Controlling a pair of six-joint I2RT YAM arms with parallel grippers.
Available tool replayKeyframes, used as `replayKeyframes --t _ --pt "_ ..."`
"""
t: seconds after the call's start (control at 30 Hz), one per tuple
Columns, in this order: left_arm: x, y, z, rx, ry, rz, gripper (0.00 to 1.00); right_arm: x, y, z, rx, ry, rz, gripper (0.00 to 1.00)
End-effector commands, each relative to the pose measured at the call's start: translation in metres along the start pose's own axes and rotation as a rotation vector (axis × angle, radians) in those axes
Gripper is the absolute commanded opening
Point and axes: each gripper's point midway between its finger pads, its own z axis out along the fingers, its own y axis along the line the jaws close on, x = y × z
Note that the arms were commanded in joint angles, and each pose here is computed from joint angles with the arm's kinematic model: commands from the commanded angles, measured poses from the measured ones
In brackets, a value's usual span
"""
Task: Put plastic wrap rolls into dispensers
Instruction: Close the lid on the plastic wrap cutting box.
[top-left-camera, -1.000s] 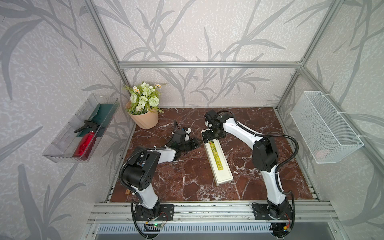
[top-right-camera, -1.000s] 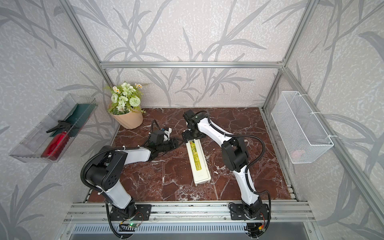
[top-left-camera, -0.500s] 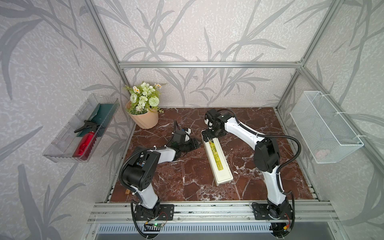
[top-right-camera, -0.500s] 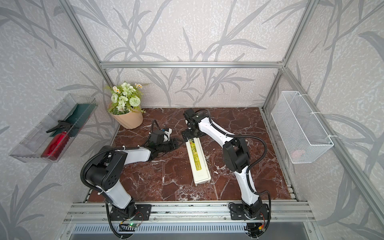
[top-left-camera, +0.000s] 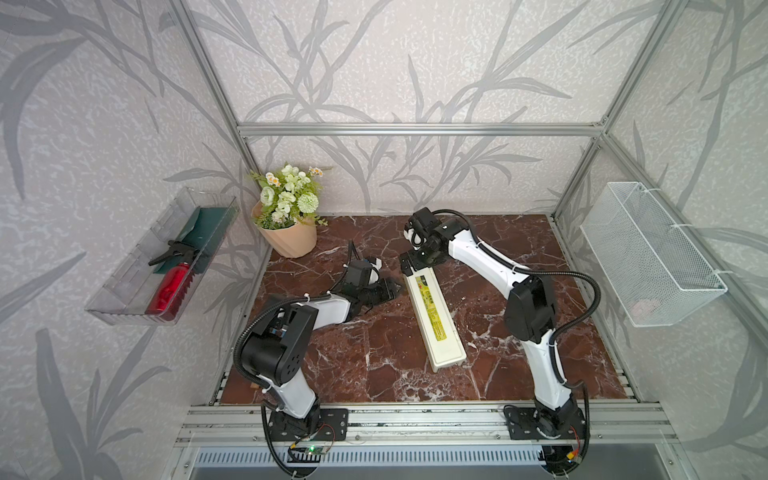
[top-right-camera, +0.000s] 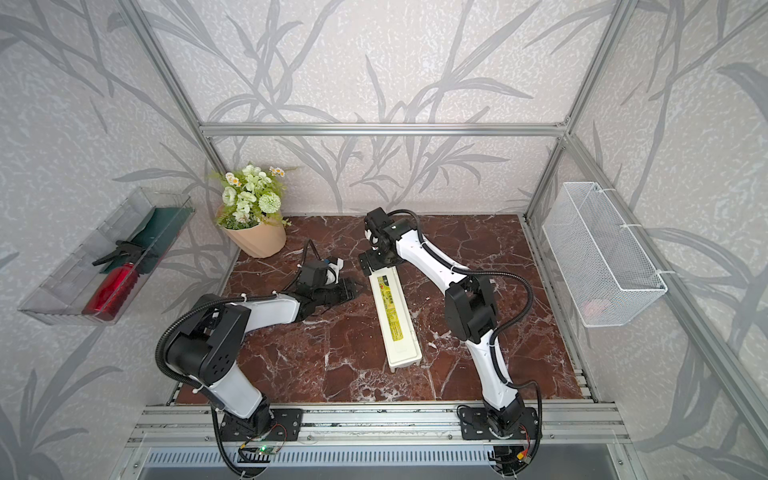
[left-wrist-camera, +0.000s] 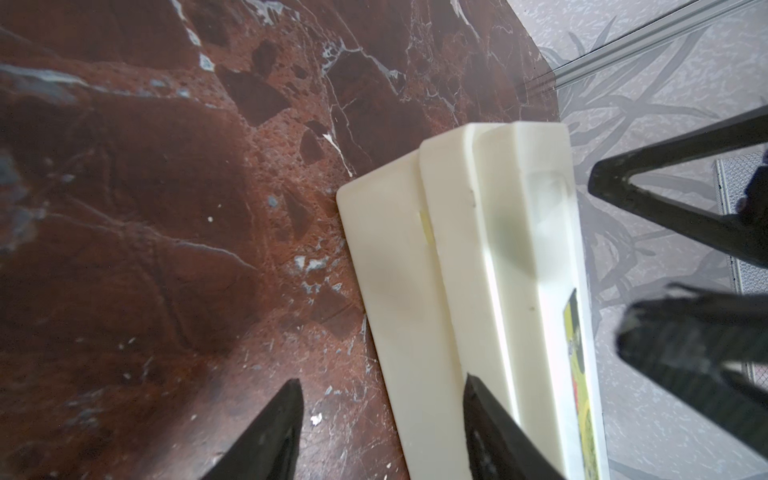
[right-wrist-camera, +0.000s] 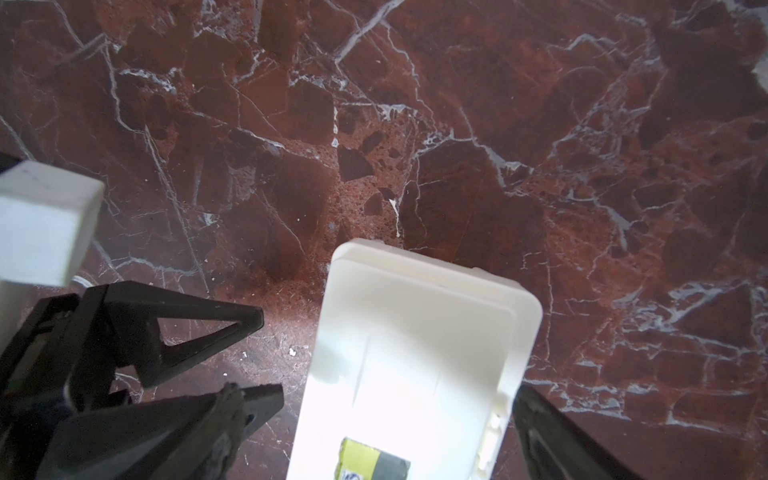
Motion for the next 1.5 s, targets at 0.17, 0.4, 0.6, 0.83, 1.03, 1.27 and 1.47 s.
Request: replayKeyframes --t 0.17,0.4,0.6,0.83,1.03,1.27,1.47 --pt "-0.015 -0.009 -0.010 0.002 -0.042 0.041 0.61 0.029 -0.011 0.033 0.029 0.136 0.017 0.98" --pt "-0.014 -0.007 -0.008 0.001 -0.037 0.042 0.61 0.033 -0.012 0.031 -0.014 0.148 0.048 0.96" --pt "-0.017 -0.006 -0.003 0.011 -0.044 0.022 0.60 0.032 -0.018 0.026 0.022 0.138 0.036 0.91" --pt "-0.019 -0.007 0.000 0.020 -0.051 0.015 0.60 0.038 -0.027 0.035 0.066 0.177 0.041 0.82" --pt "-0.022 -0.008 0.002 0.029 -0.053 0.009 0.60 0.032 -0.018 0.026 0.024 0.132 0.055 0.84" --pt "-0.032 -0.021 -0.006 0.027 -0.056 0.013 0.70 0.002 -0.003 -0.022 -0.052 -0.023 0.047 0.95" --pt "-0.037 -0.025 -0.008 -0.011 -0.022 0.021 0.79 -0.006 -0.012 -0.057 -0.066 -0.101 0.068 0.97"
